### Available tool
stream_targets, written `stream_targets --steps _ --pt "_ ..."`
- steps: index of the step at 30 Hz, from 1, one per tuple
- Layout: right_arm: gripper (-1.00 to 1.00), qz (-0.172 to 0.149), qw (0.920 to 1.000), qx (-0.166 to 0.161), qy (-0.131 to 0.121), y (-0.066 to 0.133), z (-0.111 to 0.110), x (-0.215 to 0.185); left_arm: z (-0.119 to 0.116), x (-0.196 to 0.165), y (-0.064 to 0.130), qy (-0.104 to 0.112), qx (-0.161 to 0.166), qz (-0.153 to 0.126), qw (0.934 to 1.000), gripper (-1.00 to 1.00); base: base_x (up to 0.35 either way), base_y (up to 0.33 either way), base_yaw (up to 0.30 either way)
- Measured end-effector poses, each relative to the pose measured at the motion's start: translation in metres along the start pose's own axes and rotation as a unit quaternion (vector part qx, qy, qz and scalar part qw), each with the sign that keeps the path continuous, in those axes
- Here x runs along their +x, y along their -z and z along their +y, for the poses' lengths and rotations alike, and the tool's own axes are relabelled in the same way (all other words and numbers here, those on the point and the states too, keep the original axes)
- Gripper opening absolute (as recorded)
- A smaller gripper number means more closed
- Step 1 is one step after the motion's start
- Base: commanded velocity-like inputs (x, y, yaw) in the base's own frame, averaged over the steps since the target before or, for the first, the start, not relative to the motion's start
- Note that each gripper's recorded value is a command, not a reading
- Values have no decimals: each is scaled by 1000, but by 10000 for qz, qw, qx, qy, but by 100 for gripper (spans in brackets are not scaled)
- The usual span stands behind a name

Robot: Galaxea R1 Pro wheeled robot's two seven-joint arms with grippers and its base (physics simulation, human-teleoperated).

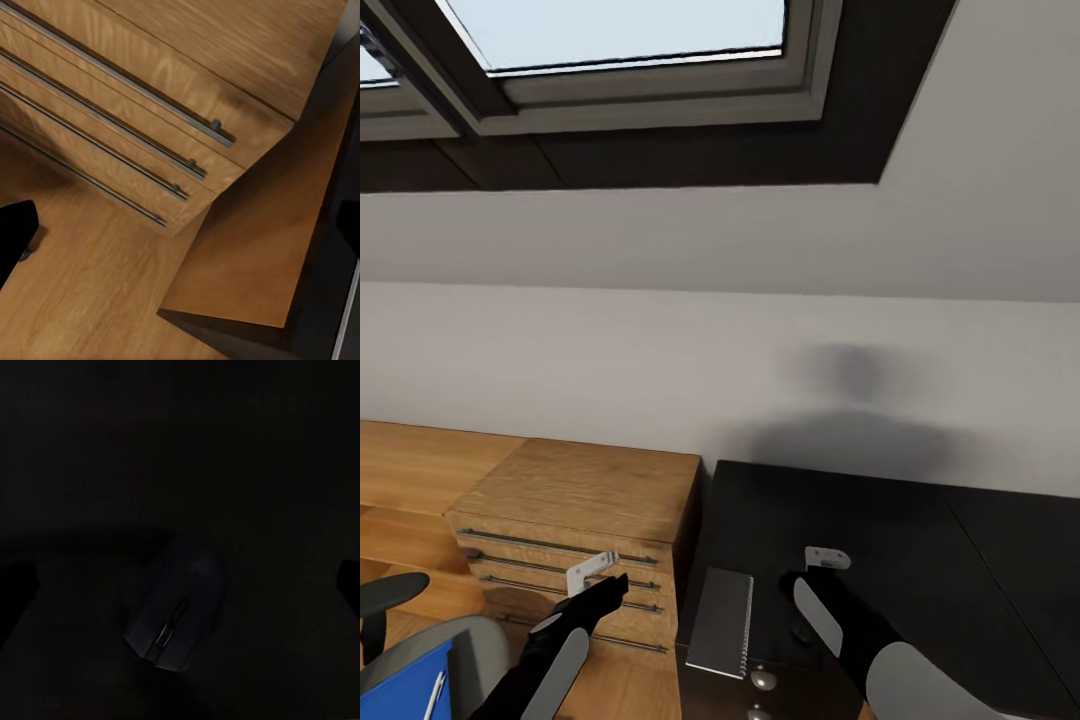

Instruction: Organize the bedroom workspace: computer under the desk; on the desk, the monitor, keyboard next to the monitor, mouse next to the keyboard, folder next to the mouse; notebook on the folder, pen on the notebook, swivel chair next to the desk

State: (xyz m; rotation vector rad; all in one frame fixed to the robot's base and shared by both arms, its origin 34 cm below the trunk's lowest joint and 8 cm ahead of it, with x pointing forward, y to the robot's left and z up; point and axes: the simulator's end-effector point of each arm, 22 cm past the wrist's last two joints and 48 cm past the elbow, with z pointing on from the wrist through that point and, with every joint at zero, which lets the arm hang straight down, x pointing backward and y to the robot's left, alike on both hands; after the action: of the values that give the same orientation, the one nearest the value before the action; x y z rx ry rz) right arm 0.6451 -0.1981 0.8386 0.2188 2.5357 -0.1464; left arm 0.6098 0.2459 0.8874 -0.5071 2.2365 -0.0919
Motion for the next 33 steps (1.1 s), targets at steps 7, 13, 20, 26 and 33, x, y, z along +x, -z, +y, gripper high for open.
stream_targets --steps 7,13,20,26,33 --pt "100 -3 10000 4 -4 -6 0 0 0 2 -5 6 3 0 10000 100 0 0 0" --pt "100 -9 10000 4 -1 -11 1 1 1 4 -10 7 3 0 10000 100 0 0 0" --pt "100 -36 10000 5 -23 -17 1 1 1 8 -16 11 2 2 10000 100 0 0 0" --pt "100 -87 9999 -12 -82 -22 2 -1 2 11 -21 8 -2 6 10000 100 0 0 0" --pt "100 -120 9996 -25 -241 -28 1 -5 2 15 -27 5 -3 4 10000 100 0 0 0"
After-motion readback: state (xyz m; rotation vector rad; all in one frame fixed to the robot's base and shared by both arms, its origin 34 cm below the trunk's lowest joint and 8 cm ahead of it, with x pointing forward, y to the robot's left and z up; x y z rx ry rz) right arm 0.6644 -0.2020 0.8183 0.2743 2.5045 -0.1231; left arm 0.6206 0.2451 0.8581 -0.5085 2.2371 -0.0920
